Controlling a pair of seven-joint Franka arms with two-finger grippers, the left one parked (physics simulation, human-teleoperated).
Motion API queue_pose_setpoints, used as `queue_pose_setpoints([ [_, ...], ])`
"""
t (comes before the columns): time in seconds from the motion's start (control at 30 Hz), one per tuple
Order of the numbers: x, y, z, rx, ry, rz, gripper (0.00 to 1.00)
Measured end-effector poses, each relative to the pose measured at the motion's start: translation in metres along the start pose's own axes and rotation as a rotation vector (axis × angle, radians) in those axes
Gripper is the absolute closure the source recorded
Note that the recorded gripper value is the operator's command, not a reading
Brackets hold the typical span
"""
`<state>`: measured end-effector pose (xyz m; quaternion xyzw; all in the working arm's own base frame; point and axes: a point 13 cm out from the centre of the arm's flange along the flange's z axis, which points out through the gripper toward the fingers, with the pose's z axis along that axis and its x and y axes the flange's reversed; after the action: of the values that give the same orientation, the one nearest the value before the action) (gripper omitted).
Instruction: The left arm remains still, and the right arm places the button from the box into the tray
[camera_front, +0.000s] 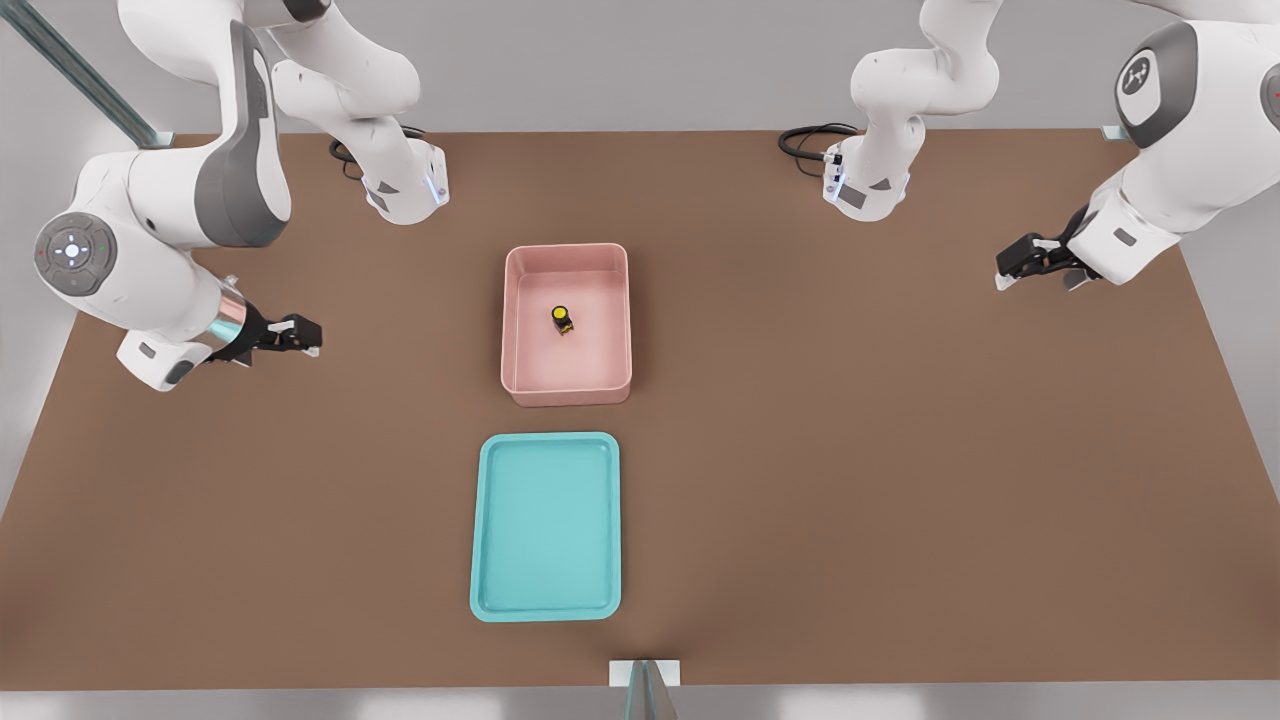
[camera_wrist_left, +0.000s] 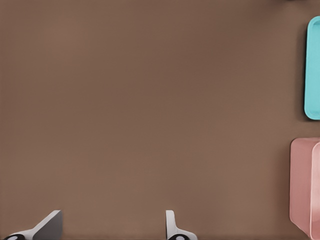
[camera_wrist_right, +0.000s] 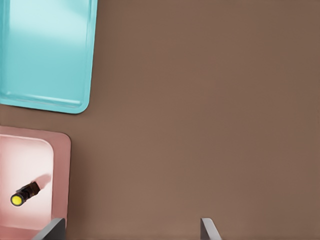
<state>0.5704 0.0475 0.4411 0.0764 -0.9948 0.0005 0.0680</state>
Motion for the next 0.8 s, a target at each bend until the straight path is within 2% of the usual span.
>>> queue_pose_setpoints([
  [0.1,-0.007,0.024,0.010,-0.001,0.017,-0.052,0.00],
  [0.17,-0.016,0.139,0.032,0.023,0.045,-0.242,0.00],
  [0.23,0.006,0.287,0.073,0.060,0.077,-0.462,0.00],
  [0.3,0.032,0.373,0.113,0.082,0.087,-0.572,0.00],
  [0.37,0.057,0.398,0.150,0.100,0.107,-0.598,0.00],
  [0.47,0.090,0.383,0.206,0.120,0.122,-0.571,0.00],
  [0.6,0.107,0.367,0.271,0.117,0.095,-0.518,0.00],
  [0.8,0.129,0.370,0.352,0.117,0.028,-0.505,0.00],
])
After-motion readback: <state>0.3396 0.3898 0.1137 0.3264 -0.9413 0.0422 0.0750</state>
